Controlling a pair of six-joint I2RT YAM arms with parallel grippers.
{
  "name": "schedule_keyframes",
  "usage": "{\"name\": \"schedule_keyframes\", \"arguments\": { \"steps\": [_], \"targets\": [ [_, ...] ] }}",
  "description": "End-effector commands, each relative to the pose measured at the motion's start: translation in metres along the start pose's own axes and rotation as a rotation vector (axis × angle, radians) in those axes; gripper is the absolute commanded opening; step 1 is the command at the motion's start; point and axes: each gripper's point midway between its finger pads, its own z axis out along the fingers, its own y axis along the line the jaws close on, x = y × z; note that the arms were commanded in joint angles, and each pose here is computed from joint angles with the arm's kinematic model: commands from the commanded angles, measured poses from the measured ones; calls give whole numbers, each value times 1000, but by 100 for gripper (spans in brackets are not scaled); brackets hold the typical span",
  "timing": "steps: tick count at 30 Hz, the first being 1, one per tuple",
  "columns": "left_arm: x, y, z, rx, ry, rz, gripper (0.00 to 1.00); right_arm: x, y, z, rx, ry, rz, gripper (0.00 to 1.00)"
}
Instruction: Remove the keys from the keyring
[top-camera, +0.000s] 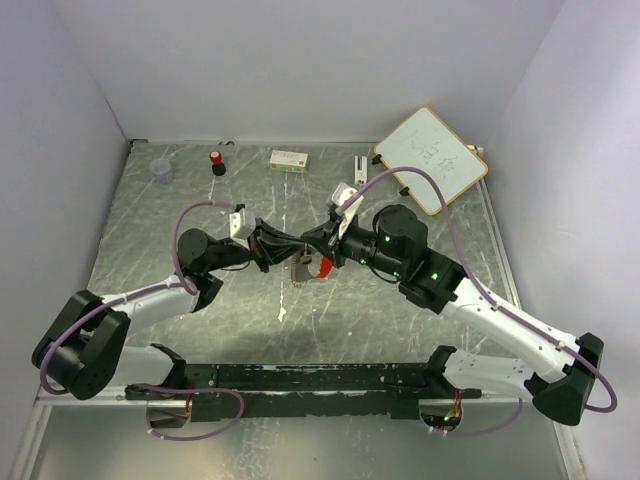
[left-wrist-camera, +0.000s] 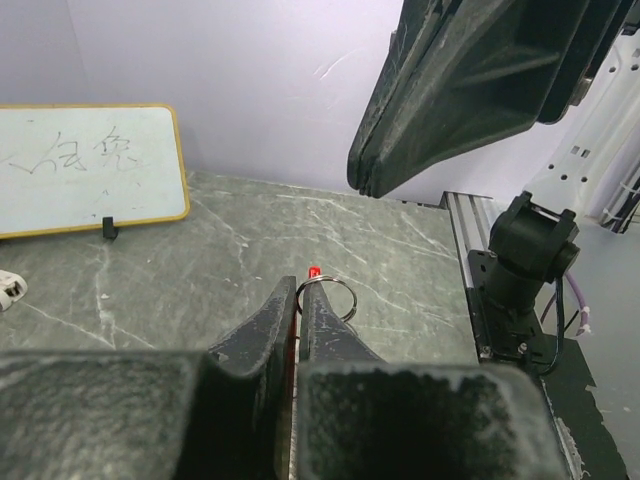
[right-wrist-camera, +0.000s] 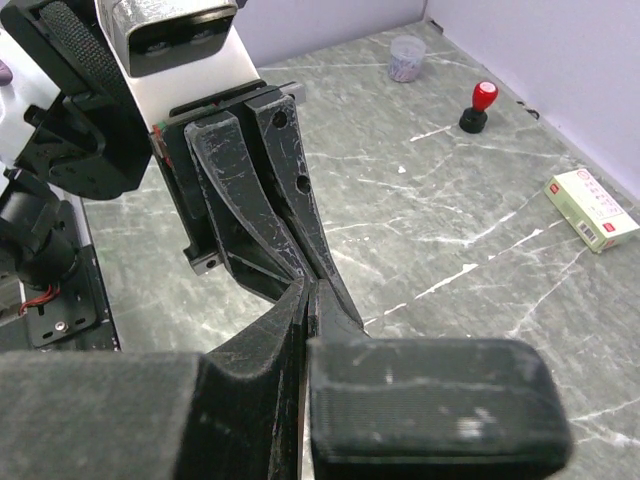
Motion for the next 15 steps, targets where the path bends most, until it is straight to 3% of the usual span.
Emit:
{"name": "schedule_keyframes", "arguments": {
  "steps": [1, 7, 12, 15],
  "targets": [
    [-12, -7, 2, 24, -30, 57, 7, -12, -1, -2, 16, -41, -6, 0],
    [-15, 0, -2, -42, -51, 80, 7, -11, -5, -3, 39, -34, -2, 0],
    [-36, 13, -9, -179, -75, 110, 7, 23, -15, -5, 122, 24, 42, 0],
    [-51, 14, -7, -200, -63, 138, 7, 36, -20, -8, 187, 16, 60, 13]
  ]
}}
